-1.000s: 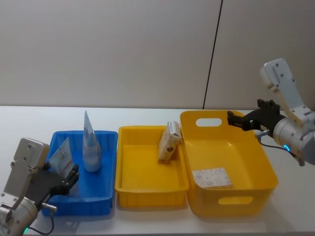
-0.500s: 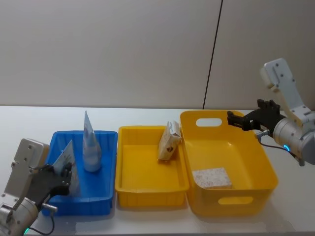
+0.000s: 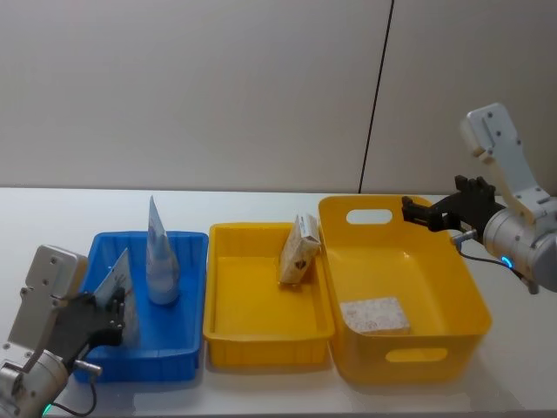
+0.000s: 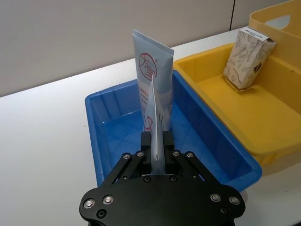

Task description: Bimanual collaborative sorting of washing and personal care products

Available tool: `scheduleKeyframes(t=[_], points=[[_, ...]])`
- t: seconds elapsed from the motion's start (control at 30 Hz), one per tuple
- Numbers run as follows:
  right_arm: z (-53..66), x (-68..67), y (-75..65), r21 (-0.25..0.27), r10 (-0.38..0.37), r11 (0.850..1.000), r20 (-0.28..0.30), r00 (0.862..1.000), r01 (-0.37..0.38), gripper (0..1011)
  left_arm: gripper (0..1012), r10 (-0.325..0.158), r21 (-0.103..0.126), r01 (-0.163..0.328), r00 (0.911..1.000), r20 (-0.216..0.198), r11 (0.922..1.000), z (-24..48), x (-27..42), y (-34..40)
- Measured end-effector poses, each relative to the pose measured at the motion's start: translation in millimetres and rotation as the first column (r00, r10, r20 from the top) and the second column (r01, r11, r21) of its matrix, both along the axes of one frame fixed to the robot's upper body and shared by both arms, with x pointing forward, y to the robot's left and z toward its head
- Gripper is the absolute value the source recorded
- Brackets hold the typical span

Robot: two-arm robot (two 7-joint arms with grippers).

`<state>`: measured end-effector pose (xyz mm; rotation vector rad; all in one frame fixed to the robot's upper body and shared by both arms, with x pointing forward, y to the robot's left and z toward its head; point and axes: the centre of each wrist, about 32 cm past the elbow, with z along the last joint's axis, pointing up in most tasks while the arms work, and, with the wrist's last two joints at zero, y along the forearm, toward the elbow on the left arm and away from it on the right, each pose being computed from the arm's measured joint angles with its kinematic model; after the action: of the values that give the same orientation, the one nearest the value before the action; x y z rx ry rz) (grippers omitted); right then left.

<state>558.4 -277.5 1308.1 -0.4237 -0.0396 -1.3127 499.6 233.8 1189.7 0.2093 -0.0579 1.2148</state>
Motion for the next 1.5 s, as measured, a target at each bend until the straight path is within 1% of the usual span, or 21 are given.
scheduleKeyframes(t=[0.77, 0.9, 0.97, 1.0, 1.03, 1.13, 1.23, 1.27, 1.33, 1.37, 1.43, 1.47, 1.5], points=[[0.0, 0.0, 0.0, 0.0, 0.0, 1.0, 0.0, 1.0, 0.0, 1002, 133, 0.0, 0.0, 0.0, 1.0, 0.0, 1.0, 0.0, 0.0, 0.0], [0.0, 0.0, 0.0, 0.0, 0.0, 1.0, 0.0, 1.0, 0.0, 1002, 133, 0.001, -0.002, -0.001, 1.0, 0.0, 1.0, 0.4, 0.1, 0.2], [0.0, 0.0, 0.0, 0.0, 0.0, 1.0, 0.0, 1.0, 0.0, 1003, 133, 0.003, -0.008, -0.003, 1.0, -0.002, 1.0, 0.8, 0.2, 0.5], [0.0, 0.0, 0.0, 0.0, 0.0, 1.0, 0.0, 1.0, 0.0, 1002, 132, 0.005, -0.018, -0.005, 1.0, -0.003, 0.9998, 1.5, 0.3, 0.9], [0.0, 0.0, 0.0, 0.0, 0.0, 1.0, 0.0, 1.0, 0.0, 1002, 132, 0.005, -0.018, -0.005, 1.0, -0.003, 0.9998, 1.5, 0.3, 0.9], [0.0, 0.0, 0.0, 0.0, 0.0, 1.0, 0.0, 1.0, 0.0, 1002, 133, 0.01, -0.048, -0.01, 0.9999, -0.007, 0.9988, 3.3, 0.3, 2.0], [0.0, 0.0, 0.0, 0.0, 0.0, 1.0, 0.0, 1.0, 0.0, 1002, 133, 0.014, -0.069, -0.015, 0.9998, -0.012, 0.9975, 4.8, 0.4, 2.9], [0.0, 0.0, 0.0, 0.0, 0.0, 1.0, 0.0, 1.0, 0.0, 1003, 133, 0.017, -0.086, -0.019, 0.9997, -0.015, 0.9961, 5.9, 0.4, 3.6], [0.0, 0.0, 0.0, 0.0, 0.0, 1.0, 0.0, 1.0, 0.0, 1002, 132, 0.022, -0.104, -0.024, 0.9996, -0.019, 0.9943, 7.3, 0.6, 4.3], [0.0, 0.0, 0.0, 0.0, 0.0, 1.0, 0.0, 1.0, 0.0, 1002, 133, 0.026, -0.121, -0.029, 0.9994, -0.023, 0.9923, 8.7, 0.6, 4.9], [0.0, 0.0, 0.0, 0.0, 0.0, 1.0, 0.0, 1.0, 0.0, 1002, 132, 0.03, -0.14, -0.034, 0.9991, -0.029, 0.9896, 10.1, 0.7, 5.5], [0.0, 0.0, 0.0, 0.0, 0.0, 1.0, 0.0, 1.0, 0.0, 1002, 132, 0.036, -0.159, -0.041, 0.9988, -0.034, 0.9864, 11.8, 0.7, 6.4], [0.0, 0.0, 0.0, 0.0, 0.0, 1.0, 0.0, 1.0, 0.0, 1002, 133, 0.038, -0.169, -0.044, 0.9986, -0.035, 0.9846, 12.8, 0.7, 6.7]])
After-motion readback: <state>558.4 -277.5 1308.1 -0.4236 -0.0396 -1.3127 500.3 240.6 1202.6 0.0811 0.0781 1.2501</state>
